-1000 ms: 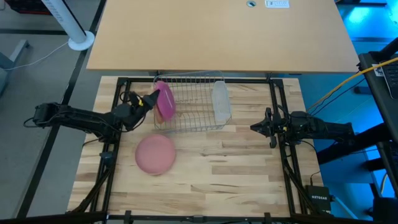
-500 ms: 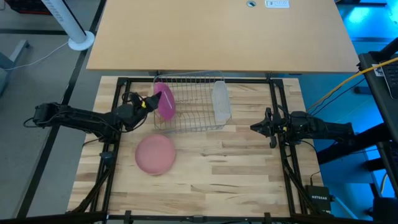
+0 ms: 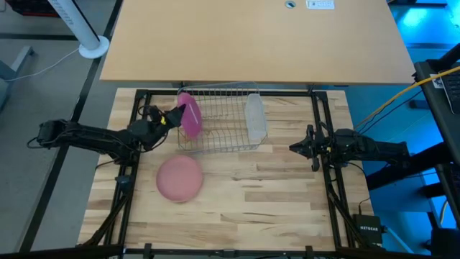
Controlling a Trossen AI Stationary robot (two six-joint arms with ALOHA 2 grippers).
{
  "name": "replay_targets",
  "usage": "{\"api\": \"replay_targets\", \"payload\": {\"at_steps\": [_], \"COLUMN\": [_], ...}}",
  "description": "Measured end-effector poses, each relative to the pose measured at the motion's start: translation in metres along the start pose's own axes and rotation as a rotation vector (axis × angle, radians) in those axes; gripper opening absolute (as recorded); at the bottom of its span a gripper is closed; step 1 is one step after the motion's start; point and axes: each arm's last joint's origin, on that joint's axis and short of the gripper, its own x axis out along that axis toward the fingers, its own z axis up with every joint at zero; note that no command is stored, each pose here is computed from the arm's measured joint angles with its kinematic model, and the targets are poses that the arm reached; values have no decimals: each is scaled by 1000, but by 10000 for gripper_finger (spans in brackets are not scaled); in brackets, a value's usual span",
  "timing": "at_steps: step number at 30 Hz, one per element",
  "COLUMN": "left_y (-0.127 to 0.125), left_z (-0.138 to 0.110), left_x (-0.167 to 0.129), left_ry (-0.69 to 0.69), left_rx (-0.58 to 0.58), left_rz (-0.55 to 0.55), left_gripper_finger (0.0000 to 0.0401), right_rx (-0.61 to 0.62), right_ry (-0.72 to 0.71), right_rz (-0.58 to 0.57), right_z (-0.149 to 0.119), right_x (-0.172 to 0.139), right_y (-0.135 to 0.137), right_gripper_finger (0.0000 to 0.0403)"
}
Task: Sort dishes
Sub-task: Put the dark pink plate into the dish rack
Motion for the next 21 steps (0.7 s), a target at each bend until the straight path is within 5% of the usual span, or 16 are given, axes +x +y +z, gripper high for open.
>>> {"api": "replay_targets", "payload": {"at_steps": [21], "left_y": [7], "left_z": [-9], "left_x": [-1], "left_ry": [135], "left_rx": [350], "left_rz": [-10], "left_gripper_finger": [129], "right_rx": [28], "right_ry": [-1], "right_rz": [0], "right_z": [0], "right_x": [0], "right_y": [0], "right_gripper_finger": [44]}}
